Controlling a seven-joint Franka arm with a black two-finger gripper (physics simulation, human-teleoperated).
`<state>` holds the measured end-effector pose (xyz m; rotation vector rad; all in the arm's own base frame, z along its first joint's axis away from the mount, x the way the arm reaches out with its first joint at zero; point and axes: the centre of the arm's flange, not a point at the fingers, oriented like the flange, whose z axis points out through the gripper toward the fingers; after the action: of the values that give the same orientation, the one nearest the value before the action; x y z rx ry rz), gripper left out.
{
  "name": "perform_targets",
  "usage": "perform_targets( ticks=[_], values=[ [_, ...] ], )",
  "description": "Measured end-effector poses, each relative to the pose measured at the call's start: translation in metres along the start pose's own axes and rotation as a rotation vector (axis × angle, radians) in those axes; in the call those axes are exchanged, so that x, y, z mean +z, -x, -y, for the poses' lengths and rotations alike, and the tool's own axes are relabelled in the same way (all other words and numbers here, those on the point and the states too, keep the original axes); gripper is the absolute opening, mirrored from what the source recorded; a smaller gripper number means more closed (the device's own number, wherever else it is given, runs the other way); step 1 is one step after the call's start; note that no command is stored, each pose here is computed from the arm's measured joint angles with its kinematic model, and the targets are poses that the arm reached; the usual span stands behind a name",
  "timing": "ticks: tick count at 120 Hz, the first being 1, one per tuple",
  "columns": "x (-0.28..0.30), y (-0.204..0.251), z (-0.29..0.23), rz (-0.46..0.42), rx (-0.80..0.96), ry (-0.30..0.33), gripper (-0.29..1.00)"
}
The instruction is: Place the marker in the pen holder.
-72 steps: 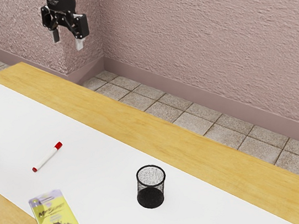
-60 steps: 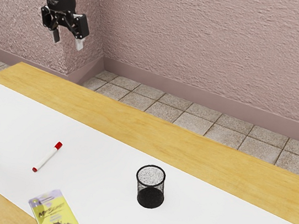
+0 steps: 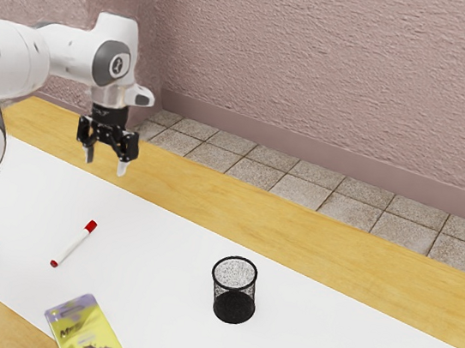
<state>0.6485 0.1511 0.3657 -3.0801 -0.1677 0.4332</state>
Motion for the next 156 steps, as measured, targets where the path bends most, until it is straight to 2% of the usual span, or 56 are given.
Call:
perform_targets(
  ticks=[20,38,67,101,121,156],
  values=[
    [0.058,0.033,0.008,0.012,-0.021,0.064,0.69],
    [0.095,0.044,0.009,-0.029,-0.031,0.089,0.69],
    [0.118,0.042,0.017,-0.106,-0.017,0.081,0.69],
    [0.128,0.049,0.026,-0.135,0.01,0.07,0.67],
    [0.134,0.048,0.023,-0.14,0.03,0.062,0.55],
    [0.136,0.046,0.023,-0.152,0.051,0.056,0.12]
  ],
)
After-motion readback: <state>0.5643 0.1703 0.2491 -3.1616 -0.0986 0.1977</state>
